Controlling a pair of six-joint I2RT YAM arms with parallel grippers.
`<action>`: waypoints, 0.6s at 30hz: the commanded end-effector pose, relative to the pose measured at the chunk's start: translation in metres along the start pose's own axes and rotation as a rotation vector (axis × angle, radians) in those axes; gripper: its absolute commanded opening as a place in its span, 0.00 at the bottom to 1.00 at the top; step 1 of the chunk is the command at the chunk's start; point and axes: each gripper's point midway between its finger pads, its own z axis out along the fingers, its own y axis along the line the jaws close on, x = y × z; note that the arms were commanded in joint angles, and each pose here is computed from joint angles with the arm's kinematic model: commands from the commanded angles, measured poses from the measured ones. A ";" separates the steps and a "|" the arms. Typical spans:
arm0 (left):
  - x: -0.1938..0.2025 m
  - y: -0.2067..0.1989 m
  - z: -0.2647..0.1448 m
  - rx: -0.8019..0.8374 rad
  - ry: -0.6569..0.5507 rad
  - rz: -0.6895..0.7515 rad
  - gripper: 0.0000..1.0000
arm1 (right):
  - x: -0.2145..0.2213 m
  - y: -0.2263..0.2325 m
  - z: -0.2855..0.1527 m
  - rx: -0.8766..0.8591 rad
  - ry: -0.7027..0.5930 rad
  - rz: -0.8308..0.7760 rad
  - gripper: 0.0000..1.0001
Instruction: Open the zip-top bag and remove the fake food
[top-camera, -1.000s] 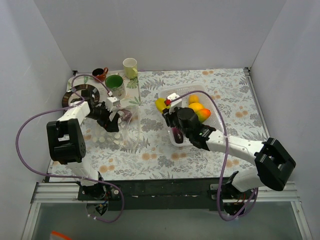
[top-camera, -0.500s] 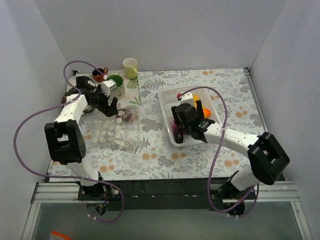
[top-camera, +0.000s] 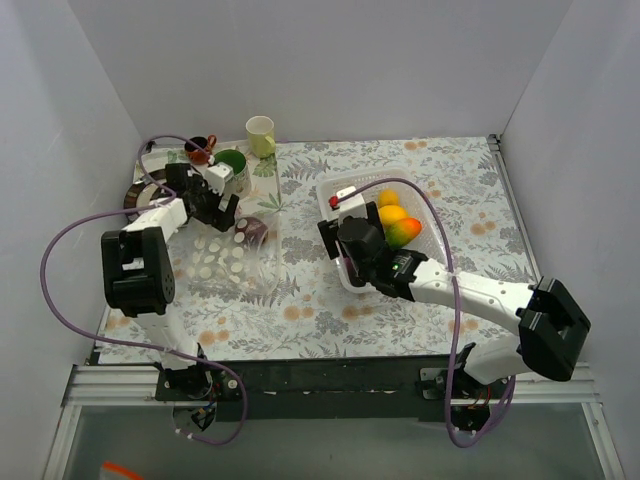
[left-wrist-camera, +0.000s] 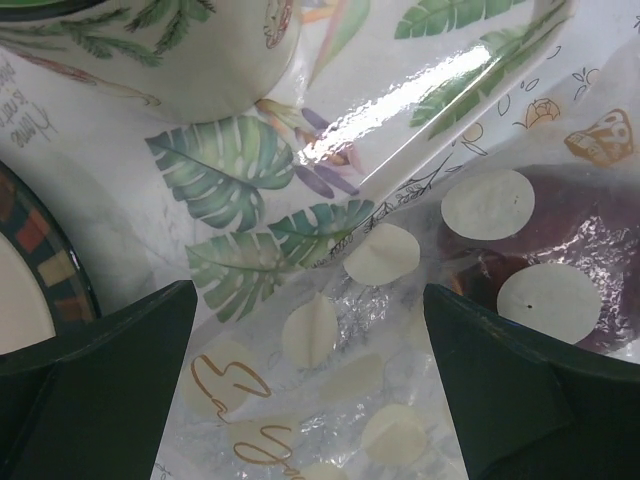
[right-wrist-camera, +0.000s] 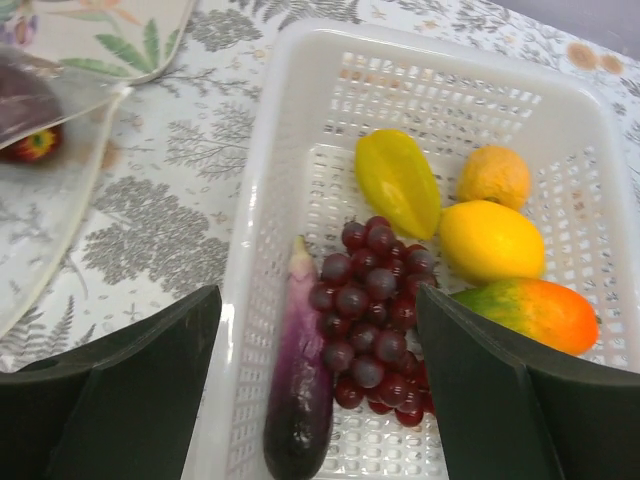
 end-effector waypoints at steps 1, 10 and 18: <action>-0.014 0.000 0.007 -0.068 -0.043 0.046 0.98 | -0.028 0.028 -0.005 -0.098 -0.084 0.010 0.84; 0.017 -0.048 0.019 0.017 0.021 0.092 0.98 | -0.014 0.095 0.031 -0.298 -0.063 -0.060 0.80; 0.023 -0.060 0.013 0.051 0.030 0.105 0.98 | 0.012 0.168 0.067 -0.582 -0.001 -0.088 0.81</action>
